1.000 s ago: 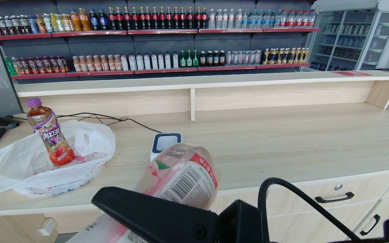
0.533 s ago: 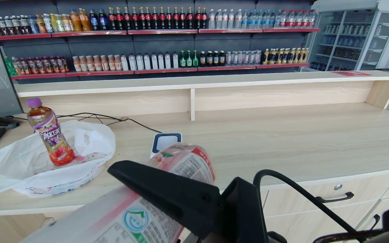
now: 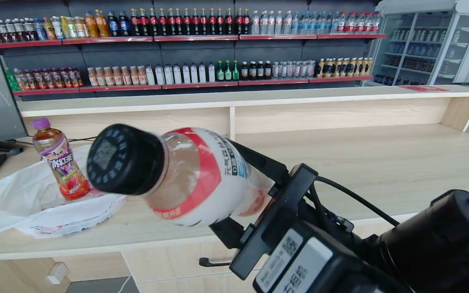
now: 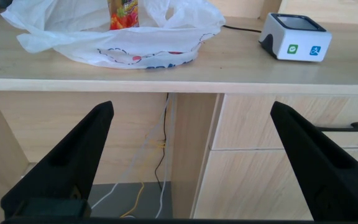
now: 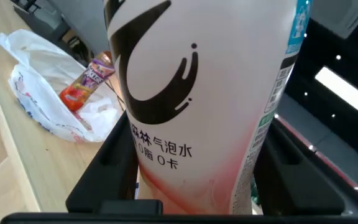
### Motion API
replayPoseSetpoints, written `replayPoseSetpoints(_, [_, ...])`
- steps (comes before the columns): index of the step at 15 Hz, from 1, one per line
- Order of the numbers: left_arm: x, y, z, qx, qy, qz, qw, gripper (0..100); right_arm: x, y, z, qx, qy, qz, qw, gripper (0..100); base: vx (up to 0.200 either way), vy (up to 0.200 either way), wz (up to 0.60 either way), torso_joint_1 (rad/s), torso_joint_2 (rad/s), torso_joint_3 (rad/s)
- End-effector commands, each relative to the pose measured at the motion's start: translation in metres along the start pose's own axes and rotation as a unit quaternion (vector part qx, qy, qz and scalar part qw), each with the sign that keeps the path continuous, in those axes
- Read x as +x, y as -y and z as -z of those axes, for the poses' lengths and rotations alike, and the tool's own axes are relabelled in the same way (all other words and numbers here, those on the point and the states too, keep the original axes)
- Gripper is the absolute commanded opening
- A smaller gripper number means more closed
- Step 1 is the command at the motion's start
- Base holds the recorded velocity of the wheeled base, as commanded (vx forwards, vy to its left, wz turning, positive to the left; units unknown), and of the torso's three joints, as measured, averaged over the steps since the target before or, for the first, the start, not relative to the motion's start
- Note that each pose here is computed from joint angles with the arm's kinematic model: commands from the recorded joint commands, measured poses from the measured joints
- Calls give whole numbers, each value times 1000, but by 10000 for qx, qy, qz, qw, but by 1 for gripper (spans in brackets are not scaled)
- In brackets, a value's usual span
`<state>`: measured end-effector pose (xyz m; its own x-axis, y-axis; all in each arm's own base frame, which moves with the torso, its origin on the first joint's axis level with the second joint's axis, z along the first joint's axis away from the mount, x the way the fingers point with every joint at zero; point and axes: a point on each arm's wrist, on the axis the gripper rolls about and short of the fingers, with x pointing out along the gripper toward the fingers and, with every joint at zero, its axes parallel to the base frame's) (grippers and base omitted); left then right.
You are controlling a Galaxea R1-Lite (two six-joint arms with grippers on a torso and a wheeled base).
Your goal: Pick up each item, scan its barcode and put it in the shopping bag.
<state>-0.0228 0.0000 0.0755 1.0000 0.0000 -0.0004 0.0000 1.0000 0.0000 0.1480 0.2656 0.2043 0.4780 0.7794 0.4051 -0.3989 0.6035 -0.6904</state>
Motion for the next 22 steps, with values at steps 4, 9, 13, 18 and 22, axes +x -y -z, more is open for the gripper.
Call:
replayPoseSetpoints(4, [0,0,0,0,2,0,10000,100,2,32,34,1351,-580,816,9858,0,0,0,0,0,0,0])
replayPoseSetpoints(9, [0,0,0,0,2,0,10000,100,-2,62,62,2449,-846,1668,9513,0,0,0,0,0,0,0])
replayPoseSetpoints(13, [0,0,0,0,2,0,10000,100,-21,87,96,3100,-1149,2272,9160,0,0,0,0,0,0,0])
replayPoseSetpoints(18, [0,0,0,0,2,0,10000,100,-53,92,123,3644,-1620,2611,8791,0,0,0,0,0,0,0])
replayPoseSetpoints(22, [0,0,0,0,2,0,10000,100,-58,95,129,3326,-1816,2667,8862,0,0,0,0,0,0,0])
